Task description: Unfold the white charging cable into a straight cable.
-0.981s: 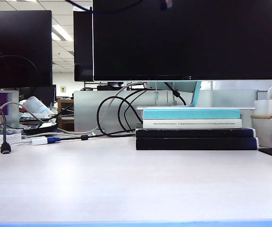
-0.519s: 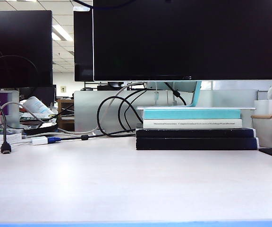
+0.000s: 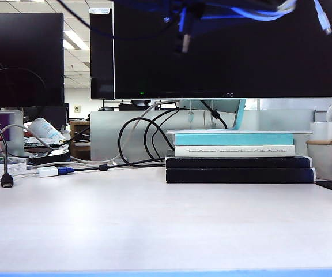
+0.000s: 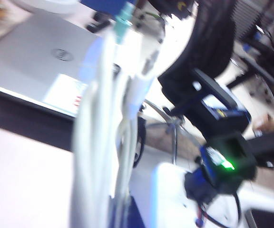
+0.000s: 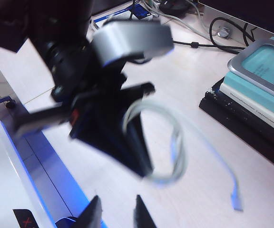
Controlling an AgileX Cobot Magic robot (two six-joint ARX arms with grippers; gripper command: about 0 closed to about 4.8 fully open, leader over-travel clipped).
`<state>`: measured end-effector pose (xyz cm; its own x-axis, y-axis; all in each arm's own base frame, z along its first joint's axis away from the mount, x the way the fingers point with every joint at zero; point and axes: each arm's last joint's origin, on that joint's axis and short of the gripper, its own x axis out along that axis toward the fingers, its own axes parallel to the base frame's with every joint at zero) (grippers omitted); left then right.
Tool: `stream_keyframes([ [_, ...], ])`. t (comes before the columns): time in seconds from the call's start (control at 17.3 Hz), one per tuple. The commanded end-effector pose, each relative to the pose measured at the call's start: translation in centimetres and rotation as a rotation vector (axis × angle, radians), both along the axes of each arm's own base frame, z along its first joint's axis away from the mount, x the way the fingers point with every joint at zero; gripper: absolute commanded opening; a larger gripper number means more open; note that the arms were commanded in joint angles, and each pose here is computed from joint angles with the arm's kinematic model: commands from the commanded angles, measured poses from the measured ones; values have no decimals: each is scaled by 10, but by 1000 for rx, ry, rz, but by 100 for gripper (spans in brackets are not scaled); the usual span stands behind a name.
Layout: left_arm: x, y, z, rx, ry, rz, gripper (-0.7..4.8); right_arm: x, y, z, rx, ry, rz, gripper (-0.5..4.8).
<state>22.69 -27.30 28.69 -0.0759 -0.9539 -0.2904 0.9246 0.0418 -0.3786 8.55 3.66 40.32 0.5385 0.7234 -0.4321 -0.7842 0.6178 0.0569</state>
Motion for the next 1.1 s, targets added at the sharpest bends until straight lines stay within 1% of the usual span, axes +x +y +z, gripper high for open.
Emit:
stream_keyframes([
  [0.06, -18, -5, 0, -17, 9, -221, -5, 0, 2, -3, 11, 42, 63, 95],
  [0.12, -18, -5, 0, -29, 15, -245, -5, -1, 3, -5, 41, 80, 119, 96],
  [0.17, -19, -4, 2, -65, 33, -324, -5, 1, 4, -6, 55, 106, 147, 106],
  [0.23, -20, -3, 3, -99, 48, -389, -5, 4, 5, -7, 49, 120, 142, 129],
  [0.29, -24, -5, 4, -117, 52, -433, -5, 7, 5, -8, 53, 133, 149, 132],
  [0.52, -24, -7, 11, -177, 31, -485, -5, 12, 9, -13, 98, 188, 218, 132],
  [0.58, -23, -8, 14, -191, 24, -482, -5, 12, 9, -13, 114, 193, 239, 131],
  [0.63, -23, -8, 15, -201, 12, -483, -5, 11, 10, -13, 130, 198, 260, 121],
  [0.69, -22, -8, 17, -216, 10, -491, -5, 11, 10, -13, 139, 202, 272, 84],
  [0.75, -22, -9, 20, -226, 9, -492, -5, 11, 10, -13, 139, 195, 273, -14],
  [0.81, -22, -9, 21, -234, 0, -492, -6, 12, 10, -12, 139, 187, 274, -5],
  [0.87, -21, -10, 22, -235, -9, -467, -2, 12, 10, -11, 141, 171, 274, -5],
  [0.92, -20, -10, 22, -226, -16, -429, 88, 13, 10, -10, 142, 152, 275, -5],
  [0.98, -19, -10, 21, -220, -18, -408, 301, 15, 10, -9, 139, 127, 270, -5],
  [1.04, -18, -10, 20, -195, 5, -350, 479, 18, 10, -5, 124, 79, 229, -5],
  [1.1, -17, -11, 18, -167, 22, -289, 479, 20, 10, -3, 110, 49, 172, -5],
])
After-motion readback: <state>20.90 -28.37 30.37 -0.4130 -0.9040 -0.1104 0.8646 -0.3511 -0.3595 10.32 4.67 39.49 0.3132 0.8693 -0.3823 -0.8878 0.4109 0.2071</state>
